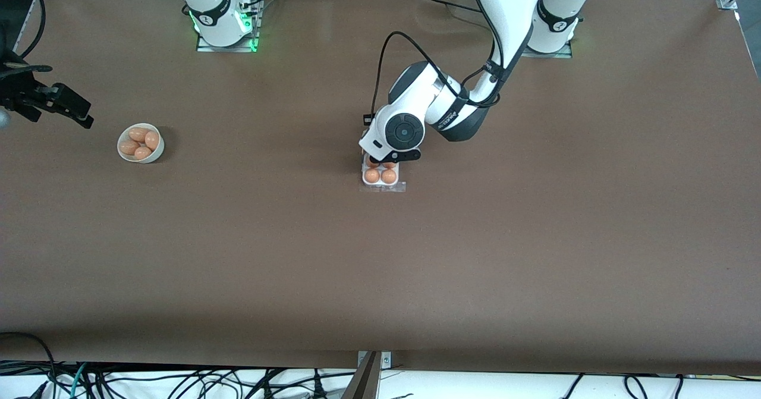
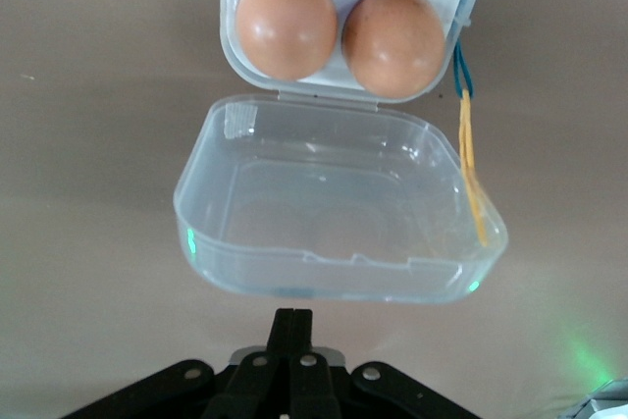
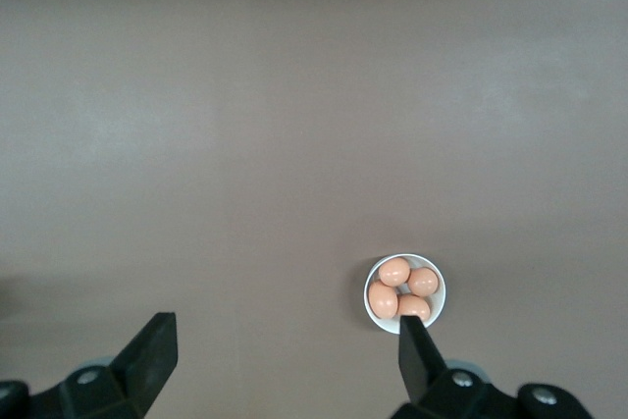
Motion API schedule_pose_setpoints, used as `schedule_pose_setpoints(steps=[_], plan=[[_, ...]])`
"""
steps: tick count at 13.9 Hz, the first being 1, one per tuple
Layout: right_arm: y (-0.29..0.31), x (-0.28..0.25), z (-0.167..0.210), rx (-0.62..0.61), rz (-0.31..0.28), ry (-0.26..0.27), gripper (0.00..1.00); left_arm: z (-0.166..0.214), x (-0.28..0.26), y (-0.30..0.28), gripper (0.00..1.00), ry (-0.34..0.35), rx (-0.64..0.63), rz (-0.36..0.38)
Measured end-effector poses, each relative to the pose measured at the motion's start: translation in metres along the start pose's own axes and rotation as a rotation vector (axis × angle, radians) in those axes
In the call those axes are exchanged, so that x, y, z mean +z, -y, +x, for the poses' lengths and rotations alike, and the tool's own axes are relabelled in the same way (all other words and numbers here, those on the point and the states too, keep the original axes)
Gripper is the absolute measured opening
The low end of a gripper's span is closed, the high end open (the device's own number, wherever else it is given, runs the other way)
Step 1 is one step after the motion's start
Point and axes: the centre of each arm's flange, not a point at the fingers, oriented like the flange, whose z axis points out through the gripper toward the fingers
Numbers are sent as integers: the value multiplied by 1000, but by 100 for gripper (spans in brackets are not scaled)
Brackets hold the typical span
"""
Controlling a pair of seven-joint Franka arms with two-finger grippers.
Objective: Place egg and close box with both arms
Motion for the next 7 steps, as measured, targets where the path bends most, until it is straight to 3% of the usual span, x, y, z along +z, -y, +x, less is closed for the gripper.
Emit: schedule_pose_setpoints(steps=[3, 7], plan=[[1, 3, 1, -3, 2, 4, 100, 16, -30, 7, 1, -59, -22, -41], [2, 3, 2, -10, 21, 7, 100, 47, -115, 31, 1, -214, -71, -120]])
